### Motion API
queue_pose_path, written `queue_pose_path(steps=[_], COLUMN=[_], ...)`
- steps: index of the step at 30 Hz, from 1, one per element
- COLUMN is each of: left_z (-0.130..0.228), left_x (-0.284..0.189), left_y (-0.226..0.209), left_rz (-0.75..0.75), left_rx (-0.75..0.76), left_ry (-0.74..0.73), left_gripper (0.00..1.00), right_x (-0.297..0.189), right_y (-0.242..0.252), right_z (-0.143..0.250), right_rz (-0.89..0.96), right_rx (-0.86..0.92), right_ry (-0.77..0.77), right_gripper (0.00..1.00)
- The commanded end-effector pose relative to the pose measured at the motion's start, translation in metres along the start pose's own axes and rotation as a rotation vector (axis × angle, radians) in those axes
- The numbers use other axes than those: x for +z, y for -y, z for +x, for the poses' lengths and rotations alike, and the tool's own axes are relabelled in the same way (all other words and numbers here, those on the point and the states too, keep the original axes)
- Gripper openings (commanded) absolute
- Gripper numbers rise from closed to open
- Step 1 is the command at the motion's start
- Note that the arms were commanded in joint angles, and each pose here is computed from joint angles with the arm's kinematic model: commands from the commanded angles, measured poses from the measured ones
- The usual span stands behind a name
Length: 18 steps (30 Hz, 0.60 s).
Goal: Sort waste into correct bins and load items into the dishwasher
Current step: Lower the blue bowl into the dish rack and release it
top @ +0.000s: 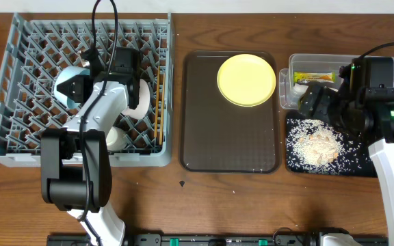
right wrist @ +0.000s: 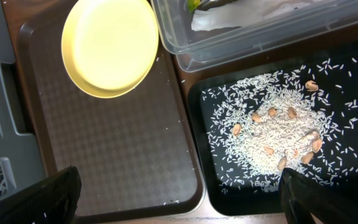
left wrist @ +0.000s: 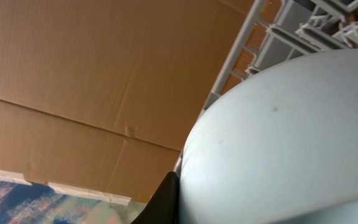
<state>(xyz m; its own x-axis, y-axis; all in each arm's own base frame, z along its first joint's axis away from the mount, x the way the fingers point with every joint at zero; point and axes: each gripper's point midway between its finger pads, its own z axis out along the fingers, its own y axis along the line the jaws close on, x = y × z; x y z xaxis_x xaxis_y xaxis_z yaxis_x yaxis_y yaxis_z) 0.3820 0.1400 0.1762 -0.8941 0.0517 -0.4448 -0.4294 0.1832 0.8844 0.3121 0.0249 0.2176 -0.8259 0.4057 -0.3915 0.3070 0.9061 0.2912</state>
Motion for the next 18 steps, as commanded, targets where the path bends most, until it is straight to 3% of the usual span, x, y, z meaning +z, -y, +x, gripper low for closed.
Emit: queue_pose_path(steps=[1,14,18], left_z=[0.0,0.0,0.001], left_x=[0.002,0.001,0.0], left_y=[-0.012,0.017,0.018], left_rz=[-0.067,0.1,0.105], left_rx=[-0.03,-0.059,-0.048], left_ry=[0.004,-0.013,-0.014], left_gripper=[0.08,0.08,0.15], right_x=[-0.002,-0.002,-0.002], right_y=[-0.002,-0.003,-0.003], right_z=[-0.001,0.0,0.0], right_rz=[-0.004,-0.014,-0.014], right_rx=[-0.002,0.001,0.001], right_ry=[0.002,-0.003,-0.003], right_gripper=[0.99,0.99,0.99])
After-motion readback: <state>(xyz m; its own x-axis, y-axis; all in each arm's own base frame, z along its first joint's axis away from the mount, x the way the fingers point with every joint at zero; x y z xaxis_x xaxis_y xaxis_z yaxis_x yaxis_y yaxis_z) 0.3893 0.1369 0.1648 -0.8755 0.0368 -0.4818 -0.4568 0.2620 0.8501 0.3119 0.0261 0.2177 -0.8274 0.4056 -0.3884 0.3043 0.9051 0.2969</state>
